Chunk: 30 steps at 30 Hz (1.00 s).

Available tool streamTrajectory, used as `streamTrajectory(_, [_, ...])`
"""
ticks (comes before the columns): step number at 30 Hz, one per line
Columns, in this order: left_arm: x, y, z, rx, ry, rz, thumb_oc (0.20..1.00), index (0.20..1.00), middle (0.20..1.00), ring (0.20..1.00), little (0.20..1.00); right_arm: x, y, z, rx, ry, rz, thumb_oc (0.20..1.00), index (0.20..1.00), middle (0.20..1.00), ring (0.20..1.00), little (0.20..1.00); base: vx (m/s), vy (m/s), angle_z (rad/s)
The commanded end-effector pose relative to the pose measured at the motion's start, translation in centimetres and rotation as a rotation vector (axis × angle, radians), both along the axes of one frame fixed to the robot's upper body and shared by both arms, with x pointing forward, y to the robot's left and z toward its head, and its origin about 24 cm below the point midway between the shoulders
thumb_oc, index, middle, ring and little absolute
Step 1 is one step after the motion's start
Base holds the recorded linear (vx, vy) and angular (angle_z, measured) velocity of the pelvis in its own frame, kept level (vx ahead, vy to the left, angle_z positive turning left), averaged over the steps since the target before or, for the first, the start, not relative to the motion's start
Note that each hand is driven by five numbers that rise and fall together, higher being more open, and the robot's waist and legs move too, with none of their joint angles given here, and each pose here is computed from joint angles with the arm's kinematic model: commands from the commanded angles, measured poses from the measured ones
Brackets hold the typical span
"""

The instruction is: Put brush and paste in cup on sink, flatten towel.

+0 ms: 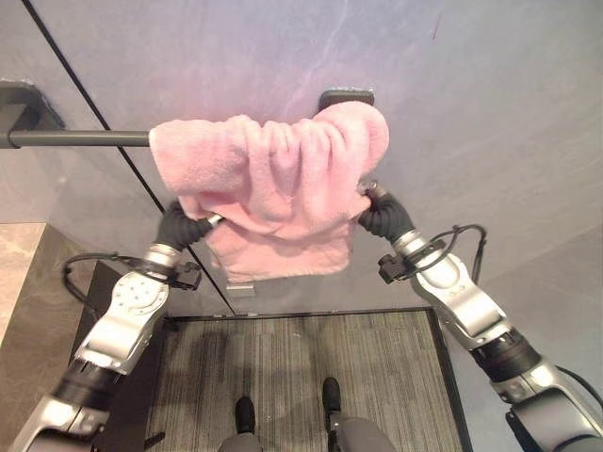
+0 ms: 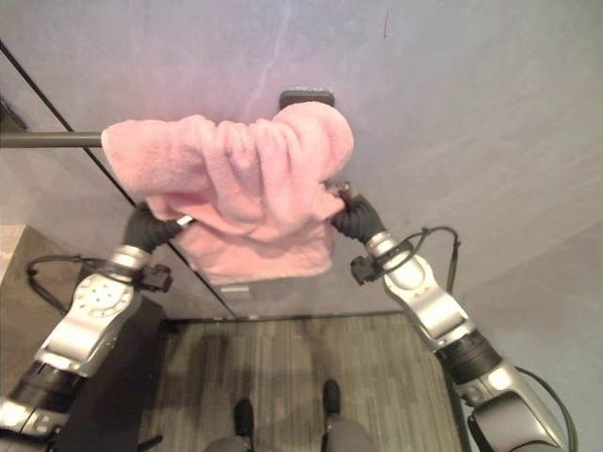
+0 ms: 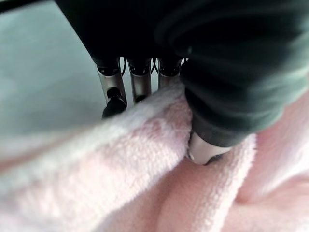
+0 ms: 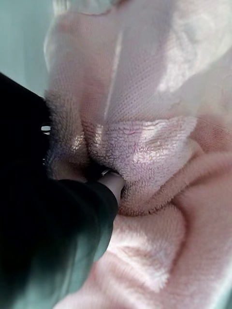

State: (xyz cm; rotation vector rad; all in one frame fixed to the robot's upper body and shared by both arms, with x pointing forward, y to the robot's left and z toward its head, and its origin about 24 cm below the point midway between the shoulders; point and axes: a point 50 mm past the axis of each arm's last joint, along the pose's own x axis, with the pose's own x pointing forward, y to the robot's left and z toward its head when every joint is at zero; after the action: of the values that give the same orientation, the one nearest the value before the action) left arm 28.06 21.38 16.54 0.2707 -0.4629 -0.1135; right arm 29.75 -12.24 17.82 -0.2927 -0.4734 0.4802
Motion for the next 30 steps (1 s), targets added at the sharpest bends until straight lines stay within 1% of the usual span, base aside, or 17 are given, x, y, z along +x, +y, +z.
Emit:
streamTrajectory(1, [-0.1,0.0,0.3,-0.081,-0.062,0.02,0.2,0.2,0.2,0.2,0.2,-0.6,0.5,1.0,0.045,-0.076,0.045,0.2,0.2,0.2,0.2,0.2,0.0,0.0,0.0])
streamTrajectory(3, [-0.3,0.2,-0.9,-0.081,-0.023,0.044,0.2,0.2,0.2,0.2,0.2,-0.6,1.0,0.3,0.033,-0.051,0.062,0.2,0.2,0.2,0.2,0.2,-0.02,0.001,0.0])
streamTrajectory(6, [0.2,0.4,-3.5,-0.053,0.081,0.097,0.2,0.2,0.2,0.2,0.2,0.1,2.6,-2.4,0.046,0.09,0.08,0.2,0.2,0.2,0.2,0.2,-0.04,0.002,-0.02])
streamTrajectory(9, [0.6,0.7,-6.1,-0.066,0.191,0.141,0.2,0.2,0.2,0.2,0.2,0.7,3.9,-5.1,0.048,0.232,0.093,0.2,0.2,0.2,0.2,0.2,0.0,0.0,0.01])
streamTrajectory(10, [0.7,0.9,-6.8,-0.074,0.217,0.156,0.2,0.2,0.2,0.2,0.2,1.0,4.2,-4.9,-0.008,0.209,0.084,0.2,0.2,0.2,0.2,0.2,-0.01,0.004,0.05])
streamTrajectory(12, [0.8,0.7,-7.1,-0.077,0.231,0.161,0.2,0.2,0.2,0.2,0.2,1.0,4.7,-4.7,0.018,0.212,0.099,0.2,0.2,0.2,0.2,0.2,-0.01,0.006,0.05])
streamTrajectory(16, [0.8,1.1,-5.9,-0.102,0.174,0.175,0.2,0.2,0.2,0.2,0.2,1.1,5.2,-2.0,0.05,0.109,0.121,0.2,0.2,0.2,0.2,0.2,0.0,0.005,0.07])
streamTrajectory(18, [0.6,1.5,-3.4,-0.125,0.063,0.185,0.2,0.2,0.2,0.2,0.2,0.5,5.3,1.6,0.091,-0.037,0.147,0.2,0.2,0.2,0.2,0.2,0.01,0.006,0.03])
streamTrajectory(23, [-0.4,1.1,1.3,-0.203,-0.148,0.131,0.2,0.2,0.2,0.2,0.2,-1.4,5.5,6.0,0.164,-0.221,0.224,0.2,0.2,0.2,0.2,0.2,0.01,0.004,0.03])
streamTrajectory(24, [-0.4,1.1,1.3,-0.203,-0.147,0.132,0.2,0.2,0.2,0.2,0.2,-1.4,5.6,6.0,0.164,-0.22,0.225,0.2,0.2,0.2,0.2,0.2,0.0,0.0,0.0])
streamTrajectory(25, [-1.0,0.9,2.7,-0.225,-0.218,0.112,0.2,0.2,0.2,0.2,0.2,-2.1,5.9,6.8,0.18,-0.25,0.266,0.2,0.2,0.2,0.2,0.2,0.0,0.0,0.0])
streamTrajectory(26, [-1.1,1.0,2.7,-0.225,-0.217,0.113,0.2,0.2,0.2,0.2,0.2,-2.1,5.9,6.8,0.18,-0.25,0.267,0.2,0.2,0.2,0.2,0.2,0.0,0.0,0.0])
streamTrajectory(27, [-1.7,1.1,3.7,-0.245,-0.269,0.112,0.2,0.2,0.2,0.2,0.2,-2.9,6.3,7.5,0.194,-0.273,0.318,0.2,0.2,0.2,0.2,0.2,0.0,0.0,0.0])
streamTrajectory(30, [-2.5,1.6,4.4,-0.257,-0.319,0.135,0.2,0.2,0.2,0.2,0.2,-3.2,6.7,7.7,0.178,-0.274,0.355,0.2,0.2,0.2,0.2,0.2,0.0,0.0,0.0])
